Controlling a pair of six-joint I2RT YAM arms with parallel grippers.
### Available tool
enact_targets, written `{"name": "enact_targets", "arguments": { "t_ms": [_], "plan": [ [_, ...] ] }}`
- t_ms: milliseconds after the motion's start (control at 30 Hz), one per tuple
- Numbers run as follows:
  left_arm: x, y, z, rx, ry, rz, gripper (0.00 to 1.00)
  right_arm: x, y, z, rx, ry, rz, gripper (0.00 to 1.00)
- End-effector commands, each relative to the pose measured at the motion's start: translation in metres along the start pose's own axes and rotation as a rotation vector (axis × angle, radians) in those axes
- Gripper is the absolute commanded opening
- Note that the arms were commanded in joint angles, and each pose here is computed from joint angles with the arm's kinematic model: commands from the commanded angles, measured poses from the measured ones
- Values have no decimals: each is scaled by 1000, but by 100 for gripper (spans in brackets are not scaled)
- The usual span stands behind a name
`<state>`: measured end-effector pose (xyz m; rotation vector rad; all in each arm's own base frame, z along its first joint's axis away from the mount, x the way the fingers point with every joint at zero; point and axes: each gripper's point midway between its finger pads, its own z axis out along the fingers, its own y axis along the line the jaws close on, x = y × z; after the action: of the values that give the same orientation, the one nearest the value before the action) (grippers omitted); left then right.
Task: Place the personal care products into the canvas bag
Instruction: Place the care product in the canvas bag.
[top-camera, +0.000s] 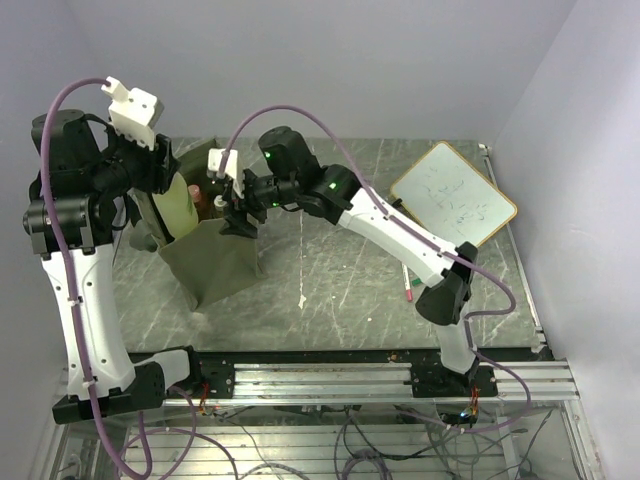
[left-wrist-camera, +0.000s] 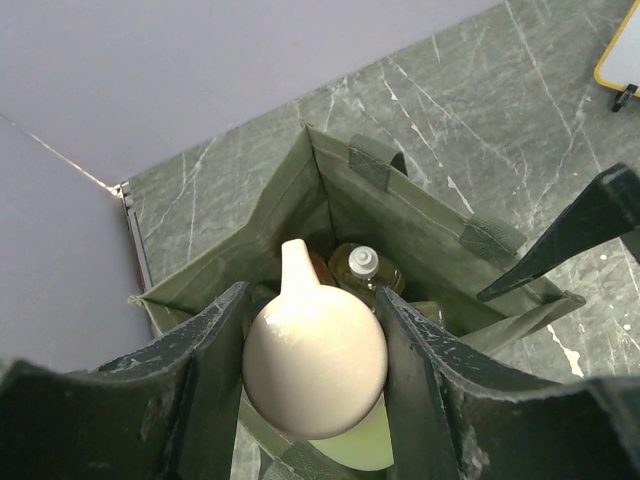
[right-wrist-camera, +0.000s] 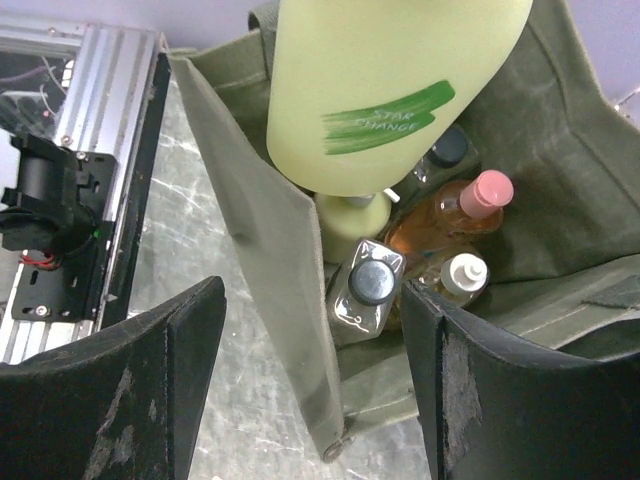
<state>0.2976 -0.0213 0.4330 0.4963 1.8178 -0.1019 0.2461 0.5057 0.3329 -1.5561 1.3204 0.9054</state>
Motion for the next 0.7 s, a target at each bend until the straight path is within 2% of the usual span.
{"name": "enact_targets", "arguments": {
  "t_ms": [0,233,367,467,667],
  "plan": [
    [-34,12,-13,-74,-131,48,7,15,-7,14,32,46,-29,70],
    [-25,10,-8,-62,-112,28,7,34,-2,26,12,93,-31,66],
    [-21,8,-7,-48,-102,26,7,36,5,29,-10,99,-43,59],
    [-18,3,-5,-16,-93,26,7,36,11,28,-43,96,-55,53],
    [-19,-12,-5,73,-98,36,7,31,19,23,-72,73,-65,30]
  ]
}}
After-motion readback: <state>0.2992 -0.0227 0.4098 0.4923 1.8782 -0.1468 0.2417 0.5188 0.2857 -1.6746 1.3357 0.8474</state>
